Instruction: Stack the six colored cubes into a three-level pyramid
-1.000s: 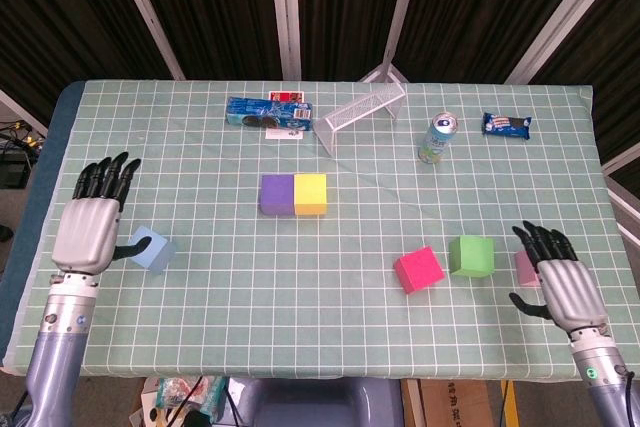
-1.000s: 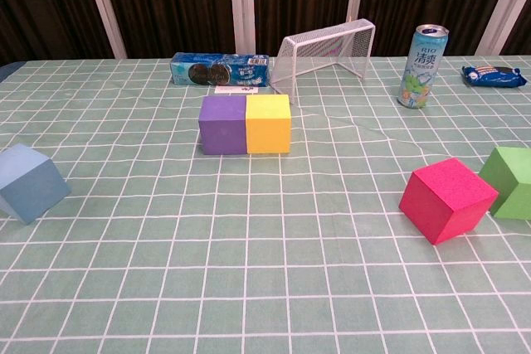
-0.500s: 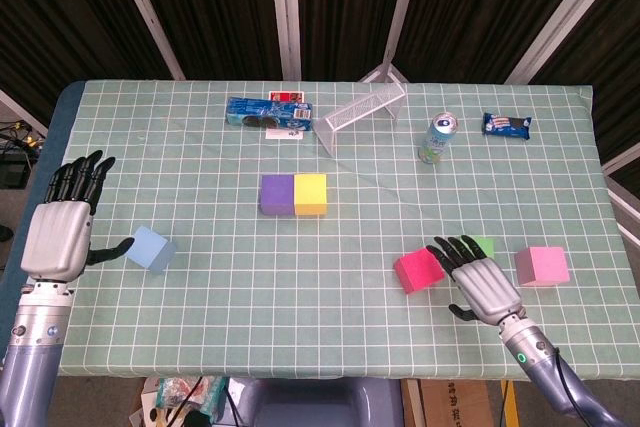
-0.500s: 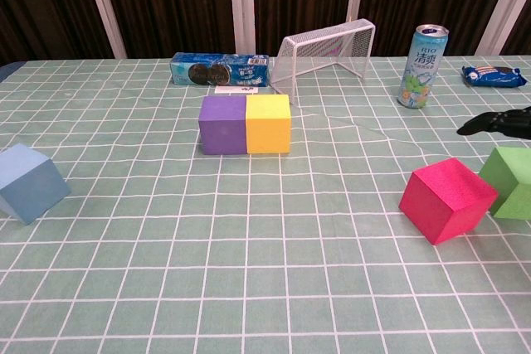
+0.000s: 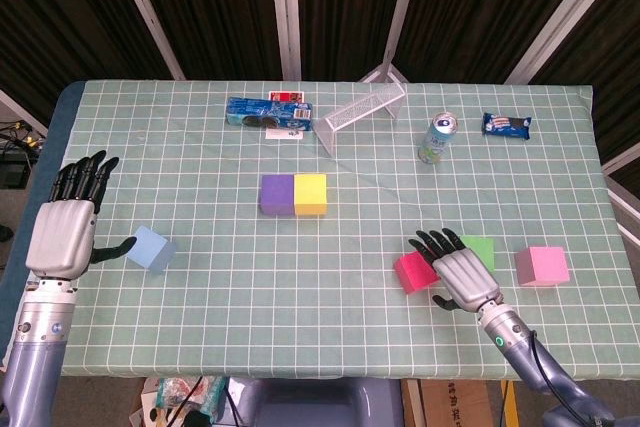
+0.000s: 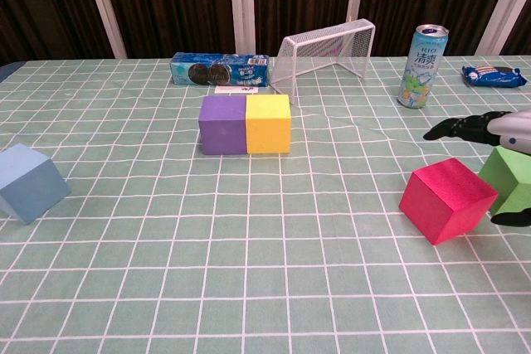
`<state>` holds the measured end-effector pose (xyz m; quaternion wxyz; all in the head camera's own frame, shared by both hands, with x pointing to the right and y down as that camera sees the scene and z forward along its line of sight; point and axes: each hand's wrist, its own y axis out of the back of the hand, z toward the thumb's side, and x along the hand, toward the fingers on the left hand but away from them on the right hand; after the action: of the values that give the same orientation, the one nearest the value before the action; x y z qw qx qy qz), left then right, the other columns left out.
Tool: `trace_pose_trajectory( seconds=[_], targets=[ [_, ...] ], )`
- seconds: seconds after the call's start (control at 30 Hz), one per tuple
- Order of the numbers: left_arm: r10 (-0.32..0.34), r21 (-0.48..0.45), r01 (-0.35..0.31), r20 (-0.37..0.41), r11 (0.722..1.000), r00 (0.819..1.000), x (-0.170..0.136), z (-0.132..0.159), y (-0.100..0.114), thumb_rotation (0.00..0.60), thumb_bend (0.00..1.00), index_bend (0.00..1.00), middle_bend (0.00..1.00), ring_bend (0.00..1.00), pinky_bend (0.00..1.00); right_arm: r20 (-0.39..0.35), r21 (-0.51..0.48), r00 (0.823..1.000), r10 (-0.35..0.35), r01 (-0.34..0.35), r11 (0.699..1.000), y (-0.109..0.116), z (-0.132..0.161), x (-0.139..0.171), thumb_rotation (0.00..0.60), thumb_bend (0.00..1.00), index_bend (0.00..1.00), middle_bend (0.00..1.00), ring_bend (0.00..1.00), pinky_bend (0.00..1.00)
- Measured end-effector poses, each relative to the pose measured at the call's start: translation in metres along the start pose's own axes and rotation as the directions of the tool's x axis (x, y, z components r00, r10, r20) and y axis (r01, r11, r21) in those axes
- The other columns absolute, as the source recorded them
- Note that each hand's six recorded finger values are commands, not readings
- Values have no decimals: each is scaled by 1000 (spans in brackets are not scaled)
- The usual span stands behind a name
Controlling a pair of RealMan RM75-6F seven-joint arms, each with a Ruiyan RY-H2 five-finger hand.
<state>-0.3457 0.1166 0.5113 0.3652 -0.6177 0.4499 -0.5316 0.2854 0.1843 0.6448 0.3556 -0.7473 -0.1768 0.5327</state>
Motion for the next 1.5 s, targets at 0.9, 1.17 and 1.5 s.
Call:
trace_pose_trajectory(
  seconds=[0.9, 1.17, 1.5],
  targets=[
    [11, -25, -11, -2, 1000, 1000, 1, -1, 3, 600, 46, 0, 0, 0, 40, 28, 23, 999, 31, -32, 999, -17, -3, -27, 600, 276, 359, 70, 0, 0],
    [14, -30, -14, 1, 999, 1000, 1, 1, 4, 600, 46, 0, 0, 0, 40, 19, 12, 1000, 3, -3, 1000, -12, 0, -26, 600, 313, 486, 115, 0, 0],
    [25, -29, -25, 4, 999, 1000, 0, 0, 6, 600, 46, 0, 0, 0, 40, 80, -130, 997, -9, 20, 991, 2, 1, -33, 600, 315, 494, 115, 0, 0]
  ],
)
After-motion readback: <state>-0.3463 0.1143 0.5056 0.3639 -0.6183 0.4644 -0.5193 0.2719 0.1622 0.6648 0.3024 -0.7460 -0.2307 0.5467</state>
